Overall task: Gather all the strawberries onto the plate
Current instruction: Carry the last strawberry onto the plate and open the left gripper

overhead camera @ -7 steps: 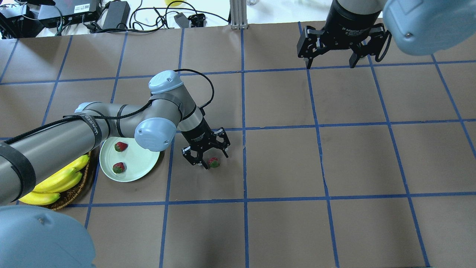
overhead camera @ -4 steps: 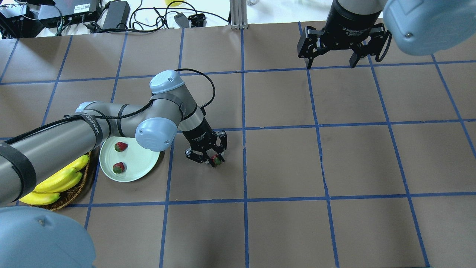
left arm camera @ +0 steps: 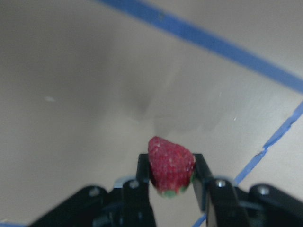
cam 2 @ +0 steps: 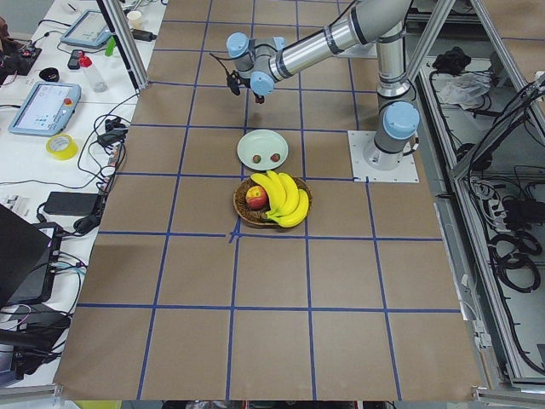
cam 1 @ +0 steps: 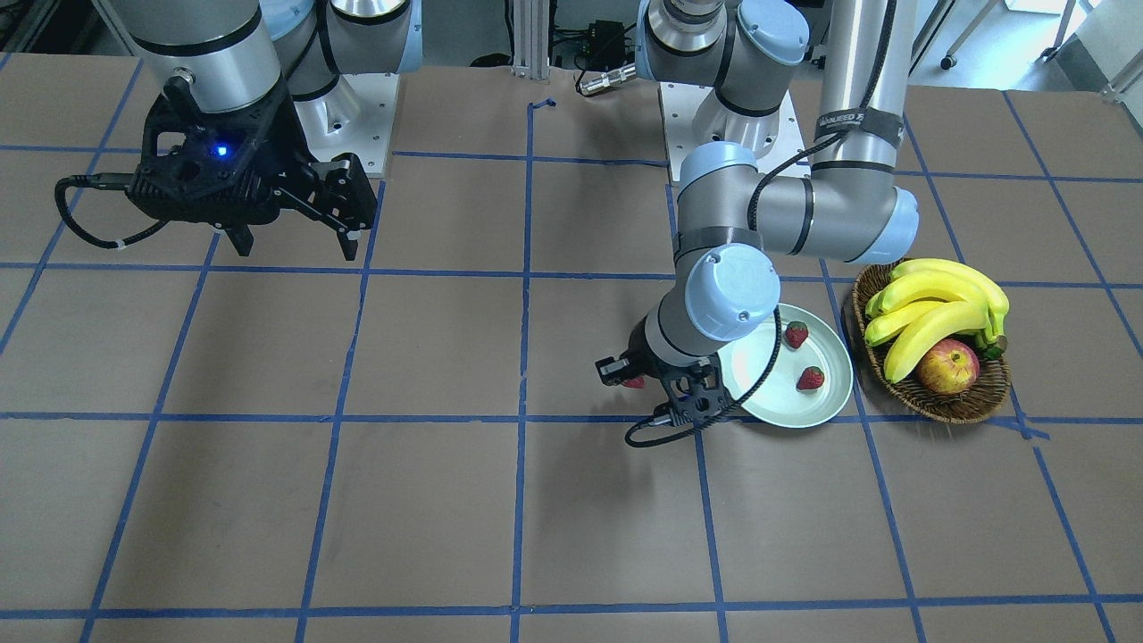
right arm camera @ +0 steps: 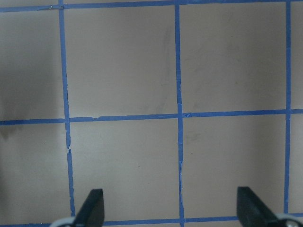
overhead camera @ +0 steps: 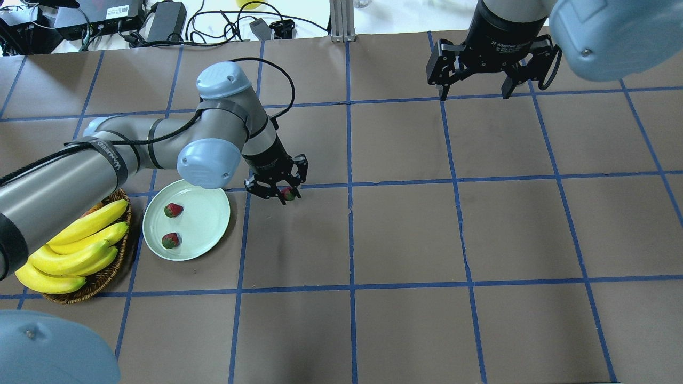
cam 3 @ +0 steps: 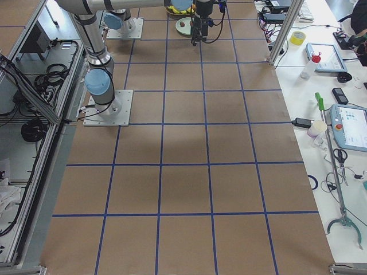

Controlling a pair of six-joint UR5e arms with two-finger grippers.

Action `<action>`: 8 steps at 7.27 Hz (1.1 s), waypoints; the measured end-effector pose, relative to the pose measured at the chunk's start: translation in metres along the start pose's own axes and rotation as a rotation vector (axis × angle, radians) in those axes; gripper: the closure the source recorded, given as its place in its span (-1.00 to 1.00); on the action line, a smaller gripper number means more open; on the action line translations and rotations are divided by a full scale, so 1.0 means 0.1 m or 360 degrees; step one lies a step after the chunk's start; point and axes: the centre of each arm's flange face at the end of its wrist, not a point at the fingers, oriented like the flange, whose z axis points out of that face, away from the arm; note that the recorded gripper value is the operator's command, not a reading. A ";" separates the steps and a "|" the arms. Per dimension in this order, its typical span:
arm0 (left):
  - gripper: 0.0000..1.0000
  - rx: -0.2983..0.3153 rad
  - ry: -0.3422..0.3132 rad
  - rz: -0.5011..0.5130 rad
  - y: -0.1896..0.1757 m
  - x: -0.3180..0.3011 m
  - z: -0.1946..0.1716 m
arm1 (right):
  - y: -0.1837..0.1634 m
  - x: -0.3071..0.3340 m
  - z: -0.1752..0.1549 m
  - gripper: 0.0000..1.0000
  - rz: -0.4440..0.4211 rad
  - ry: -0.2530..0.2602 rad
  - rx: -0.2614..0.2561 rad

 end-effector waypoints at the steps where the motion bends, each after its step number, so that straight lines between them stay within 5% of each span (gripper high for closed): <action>1: 1.00 0.0041 -0.0033 0.0035 -0.22 -0.26 -0.18 | 0.00 0.00 0.01 -1.00 -0.0001 0.0000 -0.0003; 4: 1.00 -0.0090 -0.0142 0.0201 -0.53 -1.07 -0.25 | 0.01 -0.01 0.02 -1.00 -0.0004 -0.0001 -0.0007; 5: -0.39 -0.0164 -0.0182 0.0243 -0.56 -1.30 -0.23 | 0.00 -0.01 0.03 -1.00 -0.0004 0.0001 -0.0008; 6: -0.99 -0.0233 -0.0184 0.0248 -0.61 -1.53 -0.21 | 0.00 0.00 0.03 -1.00 -0.0002 0.0004 -0.0010; 8: -1.00 -0.0280 -0.0154 0.0212 -0.67 -1.77 -0.27 | 0.00 0.00 0.03 -1.00 -0.0002 0.0002 -0.0010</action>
